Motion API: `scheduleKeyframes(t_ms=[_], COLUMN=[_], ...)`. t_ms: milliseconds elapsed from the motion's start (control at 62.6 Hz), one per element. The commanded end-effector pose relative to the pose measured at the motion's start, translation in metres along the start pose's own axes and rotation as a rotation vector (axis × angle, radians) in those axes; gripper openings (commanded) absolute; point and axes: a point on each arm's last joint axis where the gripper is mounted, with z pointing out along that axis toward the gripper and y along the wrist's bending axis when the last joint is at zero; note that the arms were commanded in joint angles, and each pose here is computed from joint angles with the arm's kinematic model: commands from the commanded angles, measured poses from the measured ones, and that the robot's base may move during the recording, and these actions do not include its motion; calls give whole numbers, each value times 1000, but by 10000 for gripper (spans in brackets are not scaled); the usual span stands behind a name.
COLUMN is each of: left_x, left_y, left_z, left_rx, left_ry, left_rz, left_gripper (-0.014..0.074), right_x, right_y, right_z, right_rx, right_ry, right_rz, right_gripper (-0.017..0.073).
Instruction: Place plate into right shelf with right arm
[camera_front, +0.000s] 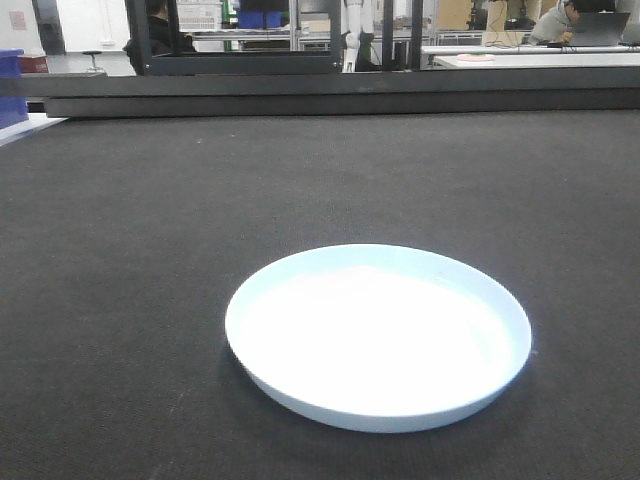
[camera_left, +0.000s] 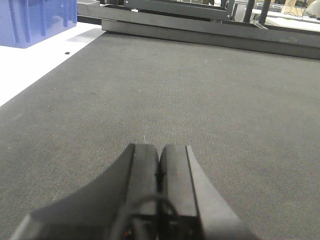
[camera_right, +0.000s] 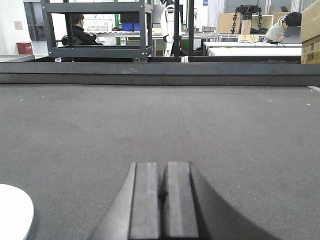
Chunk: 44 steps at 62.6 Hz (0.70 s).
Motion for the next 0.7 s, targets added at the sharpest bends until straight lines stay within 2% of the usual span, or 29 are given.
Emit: scheduleKeyframes(t_ms=[0,288,383,527,687], left_x=[-5,-5,-5,-5,-5], left_y=[1,1,1,1,1], left_z=[-1,-1,-1,-1,-1], left_rx=[-12,-12,-12,-12,-12], left_ry=[-89,-89,-89,-89,-89], left_rz=[-15,-15,-15,-15,-15], left_gripper=[-128,-128,-128,-128,-128], right_x=[-15,-15,-21,-46,-81], right_y=[1,1,1,3,6], right_z=[-2,-3,-3,-8,-10], right_rx=[-7,-7,-11,-17,-13], right_ry=[-123,-132,-194,-283,-182], right_rz=[-5,-8,-9,-8,-7], right_gripper=[54,54,54,54,54])
